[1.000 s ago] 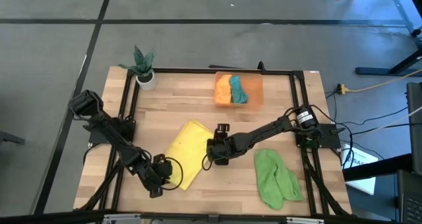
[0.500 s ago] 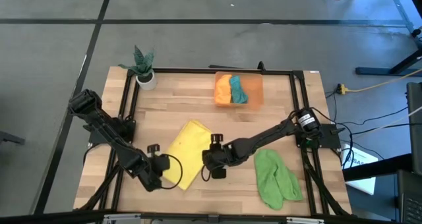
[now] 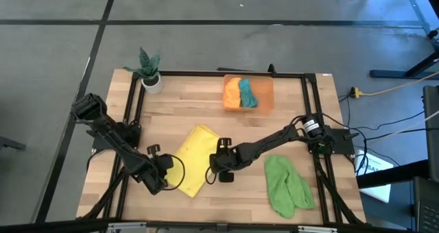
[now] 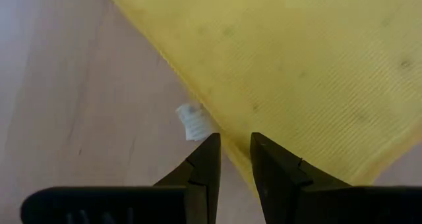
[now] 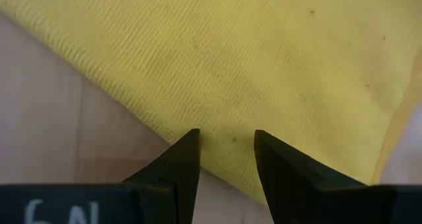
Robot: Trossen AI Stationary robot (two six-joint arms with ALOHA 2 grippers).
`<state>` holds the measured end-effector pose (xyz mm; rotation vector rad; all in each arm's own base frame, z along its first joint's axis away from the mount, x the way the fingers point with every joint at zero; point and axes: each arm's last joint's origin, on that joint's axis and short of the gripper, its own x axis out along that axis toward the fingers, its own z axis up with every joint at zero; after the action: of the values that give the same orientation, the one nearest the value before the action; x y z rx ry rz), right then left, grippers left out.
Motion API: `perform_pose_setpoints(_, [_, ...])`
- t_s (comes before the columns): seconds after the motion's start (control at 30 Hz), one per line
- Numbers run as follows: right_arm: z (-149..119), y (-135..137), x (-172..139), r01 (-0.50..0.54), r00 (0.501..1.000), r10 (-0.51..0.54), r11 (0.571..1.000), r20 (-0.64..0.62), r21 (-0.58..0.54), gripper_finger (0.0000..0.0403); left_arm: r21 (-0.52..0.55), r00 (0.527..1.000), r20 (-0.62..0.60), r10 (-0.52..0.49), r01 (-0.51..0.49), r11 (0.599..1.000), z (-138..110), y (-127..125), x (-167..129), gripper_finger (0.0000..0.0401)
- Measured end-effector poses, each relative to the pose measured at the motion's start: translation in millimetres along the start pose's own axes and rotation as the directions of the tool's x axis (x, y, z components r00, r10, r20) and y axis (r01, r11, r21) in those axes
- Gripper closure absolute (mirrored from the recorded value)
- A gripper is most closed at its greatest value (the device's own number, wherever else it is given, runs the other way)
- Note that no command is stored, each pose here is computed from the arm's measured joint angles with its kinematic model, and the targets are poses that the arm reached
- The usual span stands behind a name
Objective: Roll microfiber towels into tight, uniform cylinder then place into a basket
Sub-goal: Roll the yellow microfiber towel
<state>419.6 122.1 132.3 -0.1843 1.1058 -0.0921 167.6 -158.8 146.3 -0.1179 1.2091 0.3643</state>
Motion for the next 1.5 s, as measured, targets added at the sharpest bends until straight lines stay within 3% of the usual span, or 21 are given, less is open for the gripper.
perform_pose_setpoints(0.17, [0, -4, 4, -0.008, 1.000, 0.008, 1.000, -0.013, 0.007, 0.0257, -0.008, 1.000, -0.020, -0.008, 0.008, 1.000, -4, 3, 6, 0.0325])
perform_pose_setpoints(0.5, [-3, -17, 7, 0.044, 0.997, -0.045, 0.999, -0.061, -0.012, 0.0257, -0.054, 0.986, 0.039, -0.165, 0.167, 0.985, -6, -5, 15, 0.0325])
perform_pose_setpoints(1.13, [1, -49, 16, 0.259, 0.965, -0.260, 0.965, -0.038, -0.042, 0.0257, -0.071, 0.971, 0.065, -0.229, 0.234, 0.970, -3, -12, 15, 0.0325])
perform_pose_setpoints(1.27, [1, -35, 8, 0.310, 0.948, -0.318, 0.933, -0.017, -0.181, 0.0257, -0.034, 0.971, 0.066, -0.229, 0.232, 0.972, -3, -12, 15, 0.0325])
perform_pose_setpoints(1.5, [6, 13, -26, 0.281, 0.960, -0.267, 0.906, 0.088, -0.317, 0.0257, 0.004, 0.967, 0.085, -0.238, 0.239, 0.971, -3, -18, 7, 0.0325])
